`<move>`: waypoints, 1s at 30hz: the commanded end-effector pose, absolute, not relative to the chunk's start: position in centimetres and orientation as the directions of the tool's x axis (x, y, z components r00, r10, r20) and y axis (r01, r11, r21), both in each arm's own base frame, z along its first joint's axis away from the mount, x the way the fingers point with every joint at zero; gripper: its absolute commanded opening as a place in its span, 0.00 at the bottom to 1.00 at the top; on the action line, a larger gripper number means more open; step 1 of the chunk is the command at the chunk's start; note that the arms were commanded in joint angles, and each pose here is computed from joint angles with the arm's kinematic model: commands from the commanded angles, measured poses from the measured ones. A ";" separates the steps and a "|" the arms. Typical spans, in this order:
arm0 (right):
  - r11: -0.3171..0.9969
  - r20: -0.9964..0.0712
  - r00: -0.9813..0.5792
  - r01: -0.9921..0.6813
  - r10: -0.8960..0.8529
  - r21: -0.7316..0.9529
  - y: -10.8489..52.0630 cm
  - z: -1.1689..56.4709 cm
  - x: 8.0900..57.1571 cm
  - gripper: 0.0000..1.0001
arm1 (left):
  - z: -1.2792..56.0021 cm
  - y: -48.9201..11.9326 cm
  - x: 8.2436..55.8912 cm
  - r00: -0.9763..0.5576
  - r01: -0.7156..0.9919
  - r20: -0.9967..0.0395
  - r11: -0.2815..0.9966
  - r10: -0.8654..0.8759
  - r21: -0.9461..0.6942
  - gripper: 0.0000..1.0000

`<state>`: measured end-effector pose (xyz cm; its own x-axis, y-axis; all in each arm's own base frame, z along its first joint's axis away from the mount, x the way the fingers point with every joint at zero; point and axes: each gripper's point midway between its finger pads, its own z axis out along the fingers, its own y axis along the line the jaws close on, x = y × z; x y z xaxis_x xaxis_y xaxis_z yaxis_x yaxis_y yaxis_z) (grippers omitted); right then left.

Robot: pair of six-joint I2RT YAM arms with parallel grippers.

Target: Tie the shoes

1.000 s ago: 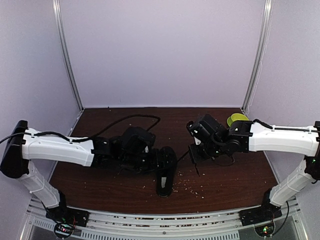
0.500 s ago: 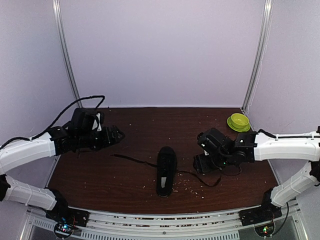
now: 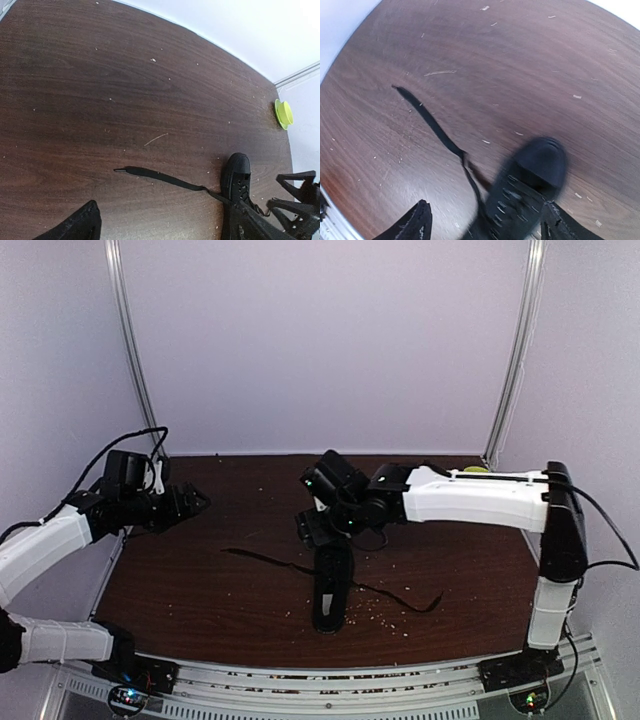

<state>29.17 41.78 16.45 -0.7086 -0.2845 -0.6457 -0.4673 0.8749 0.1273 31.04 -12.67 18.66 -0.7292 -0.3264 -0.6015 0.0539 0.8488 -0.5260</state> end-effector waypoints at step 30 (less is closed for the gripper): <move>0.791 -0.475 -0.697 -0.612 -0.538 0.003 49.0 1.1 30.9 0.03 | 13.8 -13.2 26.7 -0.776 0.004 -0.484 0.764 -0.405 -0.645 0.91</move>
